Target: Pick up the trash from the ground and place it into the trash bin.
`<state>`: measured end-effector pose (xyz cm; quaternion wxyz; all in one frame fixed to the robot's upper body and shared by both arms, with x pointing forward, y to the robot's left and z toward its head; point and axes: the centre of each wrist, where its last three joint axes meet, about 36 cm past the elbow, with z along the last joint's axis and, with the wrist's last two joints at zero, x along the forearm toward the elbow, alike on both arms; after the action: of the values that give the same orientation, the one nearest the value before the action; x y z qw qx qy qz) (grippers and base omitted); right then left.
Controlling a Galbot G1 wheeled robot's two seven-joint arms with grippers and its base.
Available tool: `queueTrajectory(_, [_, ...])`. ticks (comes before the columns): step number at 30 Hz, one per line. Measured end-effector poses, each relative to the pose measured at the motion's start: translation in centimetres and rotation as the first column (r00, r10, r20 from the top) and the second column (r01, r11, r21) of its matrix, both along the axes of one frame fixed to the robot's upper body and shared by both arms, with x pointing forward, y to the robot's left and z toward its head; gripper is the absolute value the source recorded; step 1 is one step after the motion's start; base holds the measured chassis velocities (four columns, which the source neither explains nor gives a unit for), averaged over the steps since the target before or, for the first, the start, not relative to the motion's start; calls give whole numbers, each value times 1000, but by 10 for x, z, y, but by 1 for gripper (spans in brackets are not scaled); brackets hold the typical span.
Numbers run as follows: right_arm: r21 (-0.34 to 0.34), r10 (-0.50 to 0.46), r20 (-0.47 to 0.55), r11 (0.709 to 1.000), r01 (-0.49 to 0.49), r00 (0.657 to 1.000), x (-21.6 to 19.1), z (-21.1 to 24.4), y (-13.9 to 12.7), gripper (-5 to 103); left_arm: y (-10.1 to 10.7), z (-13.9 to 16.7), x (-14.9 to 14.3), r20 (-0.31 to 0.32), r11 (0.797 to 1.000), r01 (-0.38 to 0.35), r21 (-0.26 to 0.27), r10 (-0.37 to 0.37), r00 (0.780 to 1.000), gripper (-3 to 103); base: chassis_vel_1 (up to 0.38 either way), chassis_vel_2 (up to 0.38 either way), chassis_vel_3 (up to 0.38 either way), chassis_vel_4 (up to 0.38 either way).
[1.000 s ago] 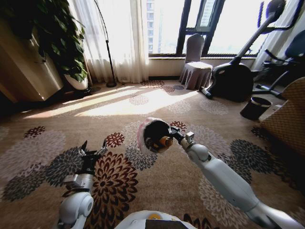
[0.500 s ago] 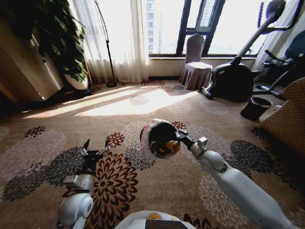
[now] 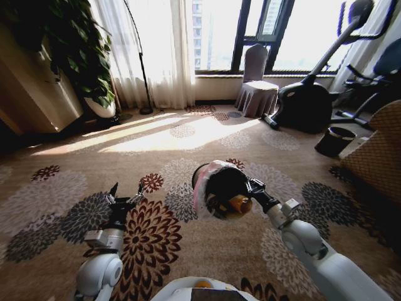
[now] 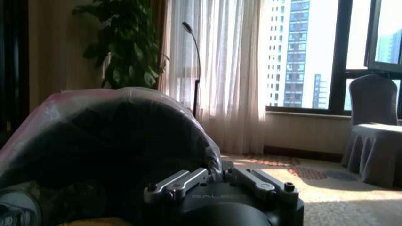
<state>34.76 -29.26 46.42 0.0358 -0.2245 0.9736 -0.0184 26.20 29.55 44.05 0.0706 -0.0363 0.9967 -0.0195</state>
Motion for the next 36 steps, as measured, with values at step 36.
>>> queueTrajectory(36, [128, -128, 13, 984, 125, 992, -104, 11, 37, 0, 0, -1, 0, -1, 1000, -1, 0, 1, 1000, 100, 90, -161, -87, 162])
